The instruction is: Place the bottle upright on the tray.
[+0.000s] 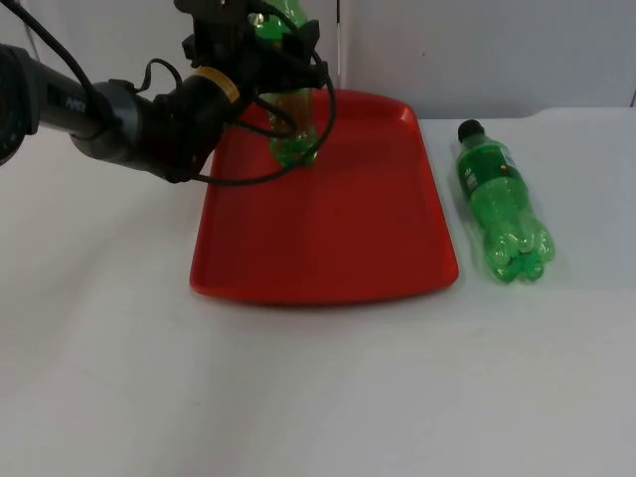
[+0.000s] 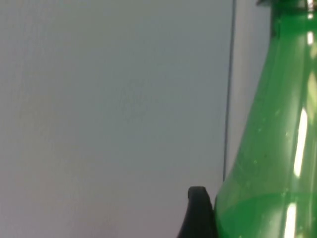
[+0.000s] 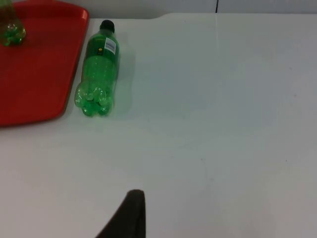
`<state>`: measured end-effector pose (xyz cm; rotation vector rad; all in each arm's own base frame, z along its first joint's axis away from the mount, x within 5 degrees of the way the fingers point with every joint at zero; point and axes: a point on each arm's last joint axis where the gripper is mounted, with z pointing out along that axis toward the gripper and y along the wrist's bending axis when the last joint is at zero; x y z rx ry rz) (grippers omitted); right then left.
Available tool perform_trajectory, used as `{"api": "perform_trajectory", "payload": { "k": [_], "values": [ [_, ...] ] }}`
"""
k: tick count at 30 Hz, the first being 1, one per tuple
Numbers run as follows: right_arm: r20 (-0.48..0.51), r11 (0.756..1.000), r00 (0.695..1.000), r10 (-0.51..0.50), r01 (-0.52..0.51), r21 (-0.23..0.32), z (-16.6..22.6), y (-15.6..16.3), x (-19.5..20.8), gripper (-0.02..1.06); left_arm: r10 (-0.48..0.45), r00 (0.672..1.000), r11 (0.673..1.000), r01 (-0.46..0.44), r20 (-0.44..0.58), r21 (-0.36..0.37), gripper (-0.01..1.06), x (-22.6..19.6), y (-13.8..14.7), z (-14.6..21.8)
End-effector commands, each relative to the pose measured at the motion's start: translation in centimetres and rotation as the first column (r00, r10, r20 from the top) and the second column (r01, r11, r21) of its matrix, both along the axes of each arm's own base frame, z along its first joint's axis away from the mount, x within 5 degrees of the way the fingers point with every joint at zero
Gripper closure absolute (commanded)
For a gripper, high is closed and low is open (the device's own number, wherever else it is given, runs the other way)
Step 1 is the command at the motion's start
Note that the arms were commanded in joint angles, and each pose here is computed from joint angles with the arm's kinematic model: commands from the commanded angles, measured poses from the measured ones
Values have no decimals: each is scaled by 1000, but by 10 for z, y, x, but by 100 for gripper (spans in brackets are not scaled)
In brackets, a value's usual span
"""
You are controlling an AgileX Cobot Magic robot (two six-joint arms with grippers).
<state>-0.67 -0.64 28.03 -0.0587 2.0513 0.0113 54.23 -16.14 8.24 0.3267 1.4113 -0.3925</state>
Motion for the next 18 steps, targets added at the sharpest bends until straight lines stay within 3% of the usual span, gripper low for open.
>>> {"api": "perform_trajectory", "payload": {
  "k": [1,4,5,8,9,11,13,18],
  "values": [
    [12,1000,1000,-1,1,-4,1,0,0,0,-17,1000,1000,16,5,1,104,0,-2,0],
    [12,1000,1000,-1,1,-4,1,0,0,0,-22,1000,1000,22,-2,15,85,0,-3,-1],
    [12,1000,1000,-1,1,-4,1,0,0,0,-22,1000,1000,22,-2,15,85,0,-3,-1],
    [12,1000,1000,-1,1,-4,1,0,0,0,-24,1000,1000,24,-2,18,56,-1,-3,-1],
    [12,1000,1000,-1,1,-4,1,0,0,0,-24,1000,1000,24,-2,18,56,-1,-3,-1],
    [12,1000,1000,-1,1,-4,1,0,0,0,-24,1000,1000,24,-2,18,33,-1,-3,-1],
    [12,1000,1000,-1,1,-4,1,0,0,0,-24,1000,1000,24,-2,18,22,-1,-3,-1],
    [12,1000,1000,-1,1,-4,1,0,0,0,-16,1000,1000,16,1,4,17,0,-2,-1]
  ]
}}
